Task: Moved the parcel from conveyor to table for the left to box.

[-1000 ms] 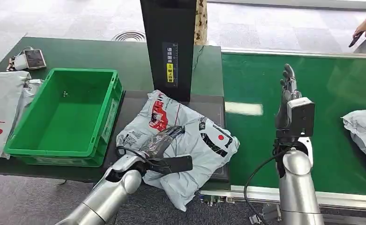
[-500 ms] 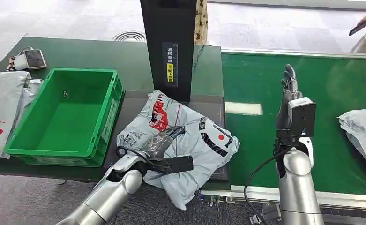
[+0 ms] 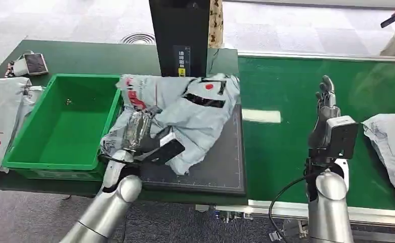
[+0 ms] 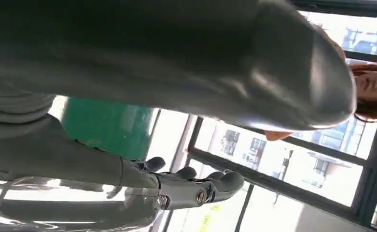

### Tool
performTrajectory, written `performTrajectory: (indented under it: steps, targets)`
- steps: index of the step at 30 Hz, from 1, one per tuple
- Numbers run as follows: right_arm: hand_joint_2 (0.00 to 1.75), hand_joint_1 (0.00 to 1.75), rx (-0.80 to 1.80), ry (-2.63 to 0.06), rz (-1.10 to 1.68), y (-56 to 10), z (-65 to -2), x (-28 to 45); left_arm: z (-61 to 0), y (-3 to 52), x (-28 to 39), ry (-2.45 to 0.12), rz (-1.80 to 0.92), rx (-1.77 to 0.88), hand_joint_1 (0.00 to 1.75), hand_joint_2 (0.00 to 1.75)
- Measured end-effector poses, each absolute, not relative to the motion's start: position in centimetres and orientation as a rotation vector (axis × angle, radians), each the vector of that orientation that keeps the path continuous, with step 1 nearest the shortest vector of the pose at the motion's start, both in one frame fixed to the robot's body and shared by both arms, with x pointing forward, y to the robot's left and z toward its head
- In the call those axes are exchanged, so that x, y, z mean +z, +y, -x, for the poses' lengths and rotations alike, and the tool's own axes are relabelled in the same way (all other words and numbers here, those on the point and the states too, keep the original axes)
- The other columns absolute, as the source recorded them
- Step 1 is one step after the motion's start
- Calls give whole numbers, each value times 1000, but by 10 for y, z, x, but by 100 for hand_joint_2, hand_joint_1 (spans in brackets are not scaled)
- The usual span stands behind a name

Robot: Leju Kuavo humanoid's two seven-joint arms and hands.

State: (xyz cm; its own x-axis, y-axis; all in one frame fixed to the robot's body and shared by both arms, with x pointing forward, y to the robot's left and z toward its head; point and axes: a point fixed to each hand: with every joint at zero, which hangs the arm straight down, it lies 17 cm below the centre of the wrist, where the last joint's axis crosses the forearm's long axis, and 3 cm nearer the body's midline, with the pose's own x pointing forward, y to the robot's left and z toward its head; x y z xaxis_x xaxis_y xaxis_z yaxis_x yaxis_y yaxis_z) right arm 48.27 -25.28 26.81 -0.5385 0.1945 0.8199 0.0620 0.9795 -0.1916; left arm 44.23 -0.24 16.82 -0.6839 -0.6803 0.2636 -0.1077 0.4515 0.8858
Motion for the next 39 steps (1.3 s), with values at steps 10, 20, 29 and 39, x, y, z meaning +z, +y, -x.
performTrajectory:
  steps: [10,20,29,39]
  targets:
    - [0,0,158,-2147,173,-254,-482,270,-442,19,200,-2215,-739,-1067,175,175]
    - [0,0,133,-2144,181,-263,-480,267,-401,59,313,-2550,-1154,-904,175,175]
    - [0,0,128,-2140,181,-265,-479,264,-397,98,346,-2531,-1300,-749,175,175]
    - [0,0,140,-2137,191,-269,-473,264,-495,199,313,-1968,-1539,-712,175,175]
